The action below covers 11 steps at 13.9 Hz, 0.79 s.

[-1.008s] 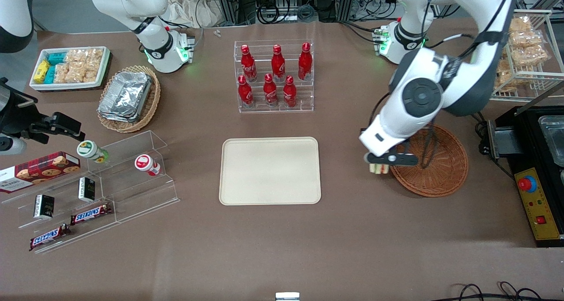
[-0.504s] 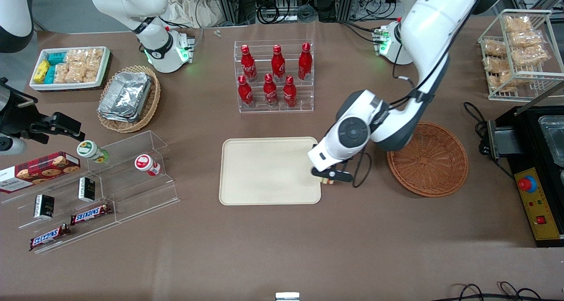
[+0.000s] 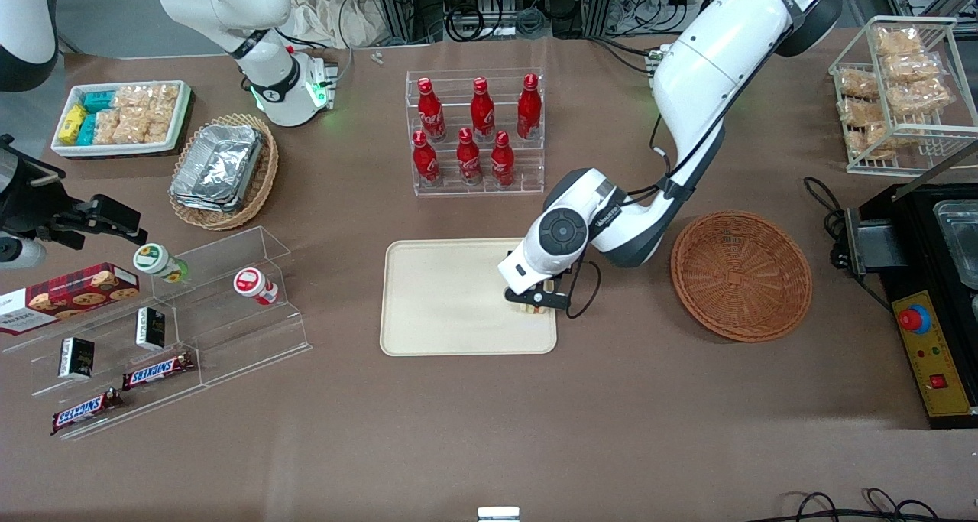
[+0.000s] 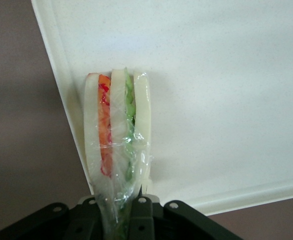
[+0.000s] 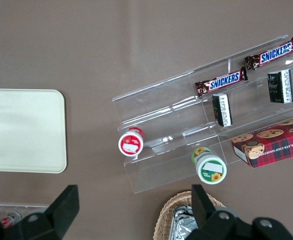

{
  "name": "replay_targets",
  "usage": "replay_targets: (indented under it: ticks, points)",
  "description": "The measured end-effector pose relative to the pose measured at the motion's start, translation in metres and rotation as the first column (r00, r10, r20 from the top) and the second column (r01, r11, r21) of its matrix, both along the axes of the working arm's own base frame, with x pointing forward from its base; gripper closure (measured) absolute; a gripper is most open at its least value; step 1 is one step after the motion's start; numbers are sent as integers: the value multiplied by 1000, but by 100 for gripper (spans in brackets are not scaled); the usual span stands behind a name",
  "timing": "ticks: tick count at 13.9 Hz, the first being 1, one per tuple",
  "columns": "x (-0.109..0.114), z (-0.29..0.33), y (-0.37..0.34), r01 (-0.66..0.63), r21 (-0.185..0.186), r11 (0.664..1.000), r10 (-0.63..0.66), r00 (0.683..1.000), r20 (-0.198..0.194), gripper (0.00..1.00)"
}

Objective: Place sandwich from basket to tray
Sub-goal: 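Lower the sandwich onto the tray and open the left gripper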

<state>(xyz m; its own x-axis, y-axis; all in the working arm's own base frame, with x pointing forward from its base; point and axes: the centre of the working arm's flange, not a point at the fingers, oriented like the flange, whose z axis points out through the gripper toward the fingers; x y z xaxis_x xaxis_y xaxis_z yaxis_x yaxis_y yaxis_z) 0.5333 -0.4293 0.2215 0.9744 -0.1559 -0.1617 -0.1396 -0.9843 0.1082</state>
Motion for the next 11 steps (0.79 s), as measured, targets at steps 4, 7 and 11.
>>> replay_targets:
  ticks: [4,7,11]
  points:
    - [10,0,9,-24,11,1000,24,1000,12,56]
    - [26,29,21,-41,34,999,40,999,30,28]
    - [56,131,78,-118,111,987,112,992,61,0]
